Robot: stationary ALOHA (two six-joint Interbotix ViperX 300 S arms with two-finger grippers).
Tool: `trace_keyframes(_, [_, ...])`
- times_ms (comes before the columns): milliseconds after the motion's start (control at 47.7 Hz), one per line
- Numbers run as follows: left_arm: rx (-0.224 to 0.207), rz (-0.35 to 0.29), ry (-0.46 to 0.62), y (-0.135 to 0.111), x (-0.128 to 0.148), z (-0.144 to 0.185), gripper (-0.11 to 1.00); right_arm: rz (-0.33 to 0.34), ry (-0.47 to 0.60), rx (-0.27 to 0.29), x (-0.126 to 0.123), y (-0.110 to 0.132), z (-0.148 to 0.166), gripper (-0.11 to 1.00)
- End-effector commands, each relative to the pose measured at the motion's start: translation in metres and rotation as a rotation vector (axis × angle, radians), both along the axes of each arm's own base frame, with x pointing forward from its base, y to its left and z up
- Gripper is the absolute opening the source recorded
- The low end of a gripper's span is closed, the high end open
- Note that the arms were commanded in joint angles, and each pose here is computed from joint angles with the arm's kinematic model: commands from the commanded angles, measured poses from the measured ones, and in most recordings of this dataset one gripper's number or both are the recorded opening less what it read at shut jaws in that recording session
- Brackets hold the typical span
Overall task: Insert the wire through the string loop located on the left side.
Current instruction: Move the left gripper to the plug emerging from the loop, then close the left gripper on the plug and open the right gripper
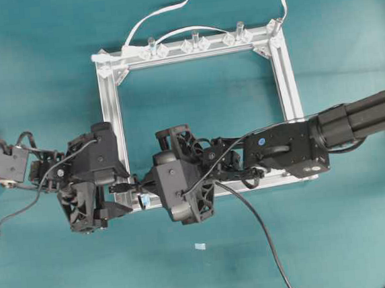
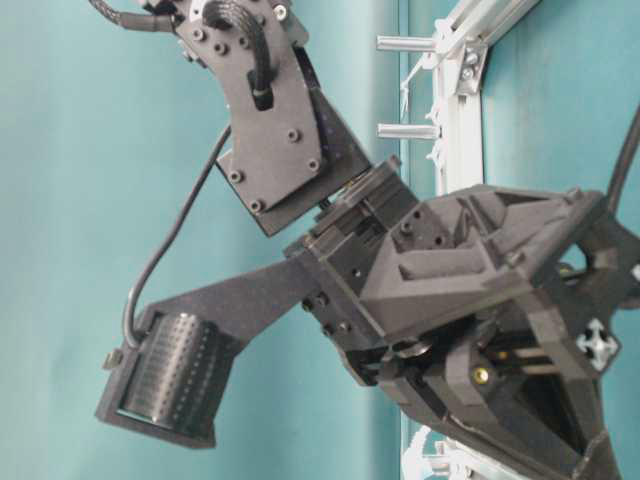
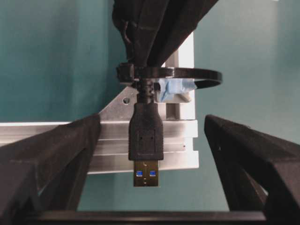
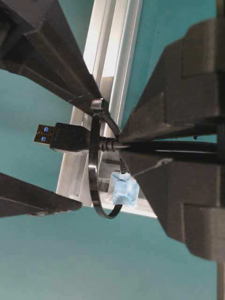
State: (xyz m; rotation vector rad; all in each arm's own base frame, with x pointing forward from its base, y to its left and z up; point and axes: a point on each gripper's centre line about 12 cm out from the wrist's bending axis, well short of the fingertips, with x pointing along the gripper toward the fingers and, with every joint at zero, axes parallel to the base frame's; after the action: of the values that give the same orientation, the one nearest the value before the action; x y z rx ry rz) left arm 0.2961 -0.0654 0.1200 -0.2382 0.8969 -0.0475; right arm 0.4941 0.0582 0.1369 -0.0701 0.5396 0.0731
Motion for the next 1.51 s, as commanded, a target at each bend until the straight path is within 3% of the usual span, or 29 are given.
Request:
trace_keyframes(0, [-0.001,-0.008,-0.019,-0.002,0.004,0.005,0.86,-0.001,-0.058,0.002,0.007,0.0,0.021,0.07])
trace_keyframes(105, [0.003,-0.009,0.004,-0.002,0.0,0.003,0.65,-0.001,-0.058,0.001,0.007,0.0,0.021,0.07])
trace_keyframes(273, [-0.003,-0.008,-0.021,-0.002,0.0,0.011,0.17,0.0,-0.058,-0.001,0.007,0.0,0.021,0.07])
trace_keyframes(755, [-0.008,-0.008,-0.041,-0.001,0.0,0.017,0.17,0.057,-0.062,-0.071,0.007,0.002,0.021,0.07])
trace_keyframes(1132, [-0.005,-0.009,-0.026,-0.001,-0.005,0.018,0.17,0.061,-0.034,-0.057,0.005,0.003,0.019,0.08])
trace_keyframes(1216, [-0.004,-0.009,-0.016,0.0,-0.007,0.018,0.17,0.06,-0.035,-0.057,0.006,0.003,0.019,0.25])
trace_keyframes(1405, [-0.004,-0.009,0.005,0.001,-0.016,0.019,0.17,0.06,-0.032,-0.058,0.004,0.002,0.017,0.8])
trace_keyframes(1489, [-0.005,-0.01,0.007,0.002,-0.022,0.022,0.17,0.06,-0.03,-0.059,0.004,0.002,0.017,0.93])
